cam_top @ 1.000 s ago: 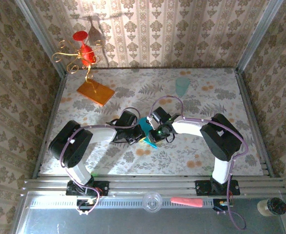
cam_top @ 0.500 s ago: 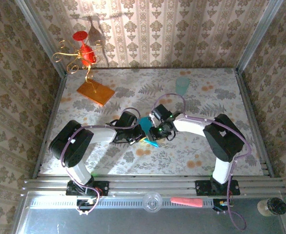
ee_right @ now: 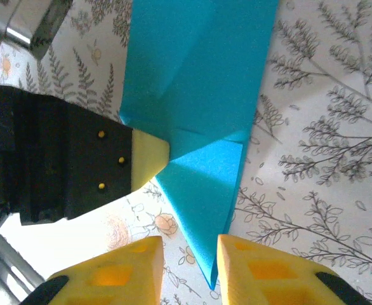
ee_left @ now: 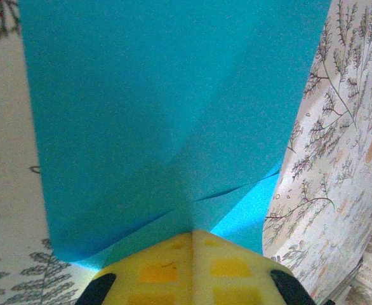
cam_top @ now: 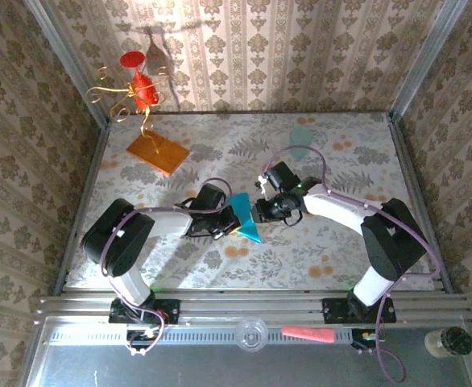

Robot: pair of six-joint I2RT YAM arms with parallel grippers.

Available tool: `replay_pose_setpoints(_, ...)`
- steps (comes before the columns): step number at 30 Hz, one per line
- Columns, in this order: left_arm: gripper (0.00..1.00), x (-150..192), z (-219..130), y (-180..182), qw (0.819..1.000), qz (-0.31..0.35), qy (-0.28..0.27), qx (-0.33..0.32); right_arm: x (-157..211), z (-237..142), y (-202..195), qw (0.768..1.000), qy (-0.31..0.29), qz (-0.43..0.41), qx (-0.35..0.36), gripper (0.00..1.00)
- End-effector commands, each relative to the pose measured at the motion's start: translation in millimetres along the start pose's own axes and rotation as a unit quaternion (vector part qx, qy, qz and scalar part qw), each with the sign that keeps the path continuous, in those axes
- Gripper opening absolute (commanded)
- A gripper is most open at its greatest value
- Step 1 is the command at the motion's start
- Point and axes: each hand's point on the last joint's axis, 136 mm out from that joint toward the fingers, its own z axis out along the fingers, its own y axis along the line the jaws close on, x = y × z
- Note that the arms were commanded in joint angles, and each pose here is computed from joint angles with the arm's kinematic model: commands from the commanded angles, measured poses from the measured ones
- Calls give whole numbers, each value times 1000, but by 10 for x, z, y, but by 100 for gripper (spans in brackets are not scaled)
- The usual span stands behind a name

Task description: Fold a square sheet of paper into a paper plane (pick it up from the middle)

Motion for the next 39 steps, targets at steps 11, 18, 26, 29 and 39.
replay_pose_setpoints(11, 5, 78, 93, 360, 998, -19, 17, -56, 273, 374, 208, 996, 78, -6, -39, 9)
replay_pose_setpoints(18, 5, 85, 91, 354, 998, -16, 19, -55, 252, 483, 229, 995, 86, 2, -49, 7)
replay_pose_setpoints(26, 5, 74, 89, 352, 998, -17, 19, -57, 224, 586, 201, 995, 91, 8, -45, 6)
replay_pose_setpoints(29, 5, 70, 87, 352, 998, -18, 19, -58, 263, 617, 177, 994, 98, 9, -44, 6)
replay_pose_setpoints(39, 5, 86, 92, 405, 997, -21, 21, -66, 386, 660, 16, 993, 114, 14, -15, 5)
